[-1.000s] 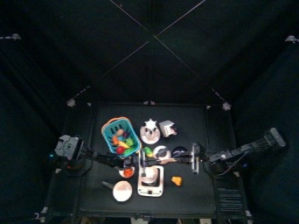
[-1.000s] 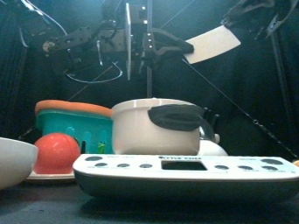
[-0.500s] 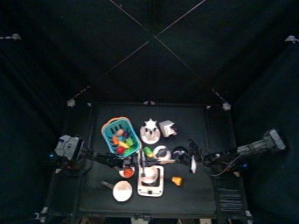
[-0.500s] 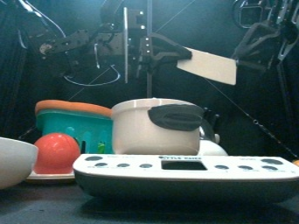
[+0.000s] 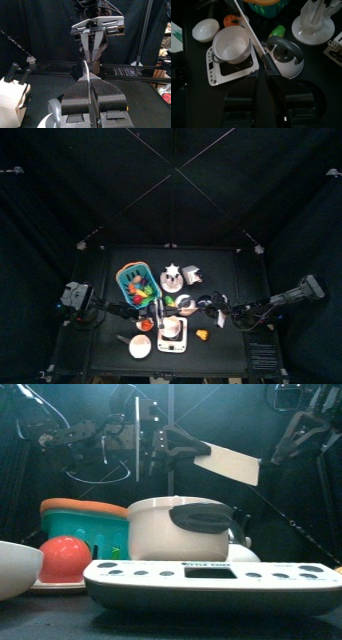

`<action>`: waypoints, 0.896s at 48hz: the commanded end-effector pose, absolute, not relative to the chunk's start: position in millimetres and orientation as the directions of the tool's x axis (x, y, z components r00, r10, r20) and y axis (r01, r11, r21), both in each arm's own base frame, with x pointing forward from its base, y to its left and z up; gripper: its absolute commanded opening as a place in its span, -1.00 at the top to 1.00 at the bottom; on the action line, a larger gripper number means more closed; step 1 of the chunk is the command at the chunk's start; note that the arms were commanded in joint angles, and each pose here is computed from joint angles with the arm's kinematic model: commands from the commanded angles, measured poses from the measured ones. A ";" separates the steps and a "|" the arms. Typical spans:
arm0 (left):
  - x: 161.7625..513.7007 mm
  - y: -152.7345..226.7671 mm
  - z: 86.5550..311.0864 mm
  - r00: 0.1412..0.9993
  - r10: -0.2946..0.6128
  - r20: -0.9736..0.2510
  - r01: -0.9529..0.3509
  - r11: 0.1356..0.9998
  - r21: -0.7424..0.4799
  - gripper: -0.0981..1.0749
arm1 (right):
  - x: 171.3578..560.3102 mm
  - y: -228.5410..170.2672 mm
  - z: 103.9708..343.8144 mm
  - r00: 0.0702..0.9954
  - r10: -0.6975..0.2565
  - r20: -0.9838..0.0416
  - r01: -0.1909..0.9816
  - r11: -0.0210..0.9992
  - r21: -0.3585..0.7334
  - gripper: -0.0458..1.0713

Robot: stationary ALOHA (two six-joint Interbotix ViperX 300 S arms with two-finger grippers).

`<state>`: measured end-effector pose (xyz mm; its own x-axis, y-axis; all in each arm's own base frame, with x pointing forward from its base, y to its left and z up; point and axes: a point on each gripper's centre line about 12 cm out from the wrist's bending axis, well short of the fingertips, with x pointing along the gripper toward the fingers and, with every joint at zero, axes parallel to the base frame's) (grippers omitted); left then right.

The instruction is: Grasp cleaver with other arm

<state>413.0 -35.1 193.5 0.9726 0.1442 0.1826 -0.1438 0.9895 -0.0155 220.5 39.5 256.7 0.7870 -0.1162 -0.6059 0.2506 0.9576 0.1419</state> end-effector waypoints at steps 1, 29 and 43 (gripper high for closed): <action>412.6 -37.6 207.5 0.965 0.140 0.220 -0.138 0.990 -0.027 0.37 | 221.0 40.7 266.1 0.782 -0.134 -0.609 0.263 0.956 0.127 -0.63; 408.1 -52.7 197.1 0.974 0.130 0.185 -0.123 0.991 -0.052 0.37 | 228.1 42.3 292.5 0.821 -0.154 -0.550 0.237 0.968 0.083 -0.65; 406.0 -56.7 194.7 0.976 0.128 0.175 -0.120 0.991 -0.058 0.37 | 235.9 48.7 278.7 0.809 -0.129 -0.574 0.192 0.980 0.050 -0.65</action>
<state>404.7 -55.7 185.8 0.9801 0.1286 0.1509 -0.1223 0.9912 -0.0506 232.0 45.6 278.0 0.8012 -0.1482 -0.5798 0.2092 0.9771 0.0394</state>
